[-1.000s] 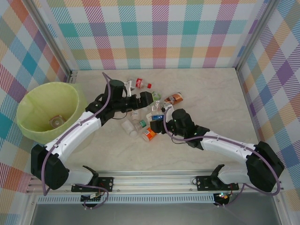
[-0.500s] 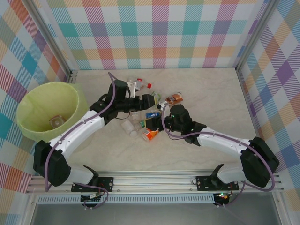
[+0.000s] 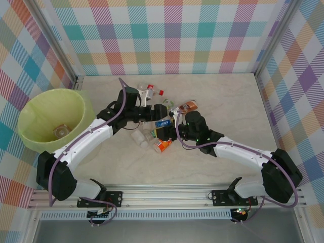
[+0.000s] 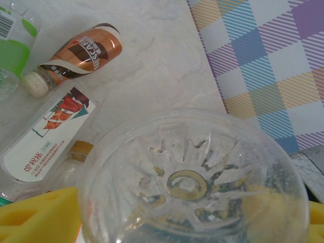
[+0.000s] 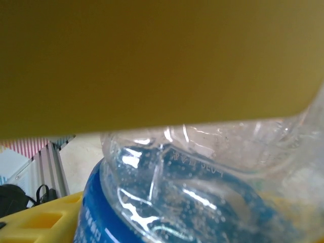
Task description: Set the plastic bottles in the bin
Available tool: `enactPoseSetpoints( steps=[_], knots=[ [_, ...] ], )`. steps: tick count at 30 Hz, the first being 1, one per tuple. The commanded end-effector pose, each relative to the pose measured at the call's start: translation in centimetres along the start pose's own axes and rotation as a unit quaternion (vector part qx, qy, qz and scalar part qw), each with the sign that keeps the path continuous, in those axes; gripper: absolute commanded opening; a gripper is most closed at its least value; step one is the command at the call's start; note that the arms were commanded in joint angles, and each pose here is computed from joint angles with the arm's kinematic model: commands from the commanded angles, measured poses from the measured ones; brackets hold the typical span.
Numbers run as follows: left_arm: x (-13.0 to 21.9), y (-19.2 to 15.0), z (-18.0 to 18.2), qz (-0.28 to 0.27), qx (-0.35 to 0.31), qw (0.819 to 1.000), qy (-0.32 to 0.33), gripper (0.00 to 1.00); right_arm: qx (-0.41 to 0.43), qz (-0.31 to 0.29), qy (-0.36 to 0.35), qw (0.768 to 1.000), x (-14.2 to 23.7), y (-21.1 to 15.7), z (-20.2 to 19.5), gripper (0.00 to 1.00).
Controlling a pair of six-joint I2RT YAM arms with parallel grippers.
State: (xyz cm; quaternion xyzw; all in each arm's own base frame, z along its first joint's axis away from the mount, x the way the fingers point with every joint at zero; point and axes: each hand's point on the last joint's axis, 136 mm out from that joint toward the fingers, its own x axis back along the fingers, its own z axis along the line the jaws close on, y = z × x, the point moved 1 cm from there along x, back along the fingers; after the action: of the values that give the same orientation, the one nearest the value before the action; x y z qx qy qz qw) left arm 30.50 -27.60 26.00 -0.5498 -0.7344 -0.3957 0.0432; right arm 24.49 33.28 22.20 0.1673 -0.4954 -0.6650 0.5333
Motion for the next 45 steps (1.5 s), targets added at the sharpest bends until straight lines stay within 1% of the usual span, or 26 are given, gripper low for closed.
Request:
enactPoseSetpoints(
  steps=[1,4,5,8,11,13,14,15,17,19,22,27,28,30,31,34,35,37,39,41,45],
  knots=[
    [-0.8,-1.0,-0.4,0.030,-0.020,0.999,-0.014,0.74,0.089,-0.048,0.108,0.989,1.1,4.6,5.9,0.51],
    [-0.4,-0.7,-0.3,0.018,-0.030,0.999,-0.004,0.64,0.096,-0.032,0.113,0.988,1.2,4.6,6.3,0.53],
    [-0.1,-0.5,-0.2,0.012,-0.035,0.999,0.004,0.61,0.098,-0.029,0.112,0.988,1.3,4.7,6.4,0.56],
    [0.9,0.2,0.3,-0.015,-0.046,0.998,0.032,0.57,0.100,-0.031,0.090,0.990,1.7,4.9,5.9,0.67],
    [2.0,1.2,0.6,-0.050,-0.054,0.996,0.057,0.54,0.099,-0.030,0.056,0.993,2.1,5.0,5.0,0.80],
    [3.1,2.0,1.0,-0.078,-0.056,0.992,0.081,0.54,0.097,-0.037,0.024,0.994,2.3,5.1,4.0,0.88],
    [4.0,2.5,1.2,-0.094,-0.058,0.989,0.098,0.54,0.098,-0.047,0.006,0.994,2.6,5.3,3.5,0.91],
    [5.0,3.0,1.6,-0.112,-0.061,0.985,0.119,0.55,0.098,-0.058,-0.007,0.993,3.0,5.4,3.1,0.93],
    [7.3,4.2,2.3,-0.156,-0.073,0.970,0.170,0.54,0.101,-0.080,-0.025,0.991,3.7,5.7,2.6,0.97],
    [10.1,5.4,2.6,-0.196,-0.094,0.952,0.217,0.54,0.104,-0.096,-0.045,0.989,4.4,6.0,2.2,1.00],
    [14.8,7.5,2.6,-0.258,-0.119,0.916,0.283,0.53,0.101,-0.108,-0.088,0.985,5.1,6.3,0.9,1.00],
    [23.5,10.2,0.7,-0.375,-0.146,0.846,0.350,0.53,0.080,-0.126,-0.168,0.975,5.8,6.6,-1.8,1.00],
    [24.8,10.6,0.5,-0.390,-0.146,0.834,0.363,0.52,0.073,-0.129,-0.185,0.971,6.0,6.7,-2.4,1.00],
    [27.2,11.3,0.2,-0.401,-0.154,0.811,0.396,0.52,0.062,-0.134,-0.216,0.965,6.3,6.6,-3.4,1.00],
    [28.4,11.7,0.2,-0.403,-0.155,0.797,0.421,0.51,0.060,-0.136,-0.224,0.963,6.4,6.6,-3.7,1.00],
    [32.0,12.5,0.8,-0.407,-0.151,0.747,0.503,0.51,0.050,-0.140,-0.251,0.956,7.0,6.6,-4.6,1.00],
    [33.2,12.6,1.1,-0.411,-0.150,0.727,0.530,0.51,0.045,-0.143,-0.261,0.954,7.2,6.5,-4.9,1.00],
    [35.4,12.5,1.6,-0.422,-0.143,0.689,0.572,0.51,0.039,-0.150,-0.266,0.951,7.5,6.4,-5.1,1.00],
    [37.5,11.8,2.8,-0.428,-0.124,0.657,0.607,0.51,0.038,-0.164,-0.261,0.951,8.0,6.4,-4.9,1.00],
    [39.0,10.8,4.2,-0.431,-0.098,0.641,0.627,0.51,0.036,-0.174,-0.258,0.950,8.4,6.3,-4.9,1.00],
    [41.0,8.3,7.9,-0.423,-0.045,0.618,0.661,0.51,0.035,-0.179,-0.266,0.947,9.3,5.9,-5.1,1.00]
  ],
)
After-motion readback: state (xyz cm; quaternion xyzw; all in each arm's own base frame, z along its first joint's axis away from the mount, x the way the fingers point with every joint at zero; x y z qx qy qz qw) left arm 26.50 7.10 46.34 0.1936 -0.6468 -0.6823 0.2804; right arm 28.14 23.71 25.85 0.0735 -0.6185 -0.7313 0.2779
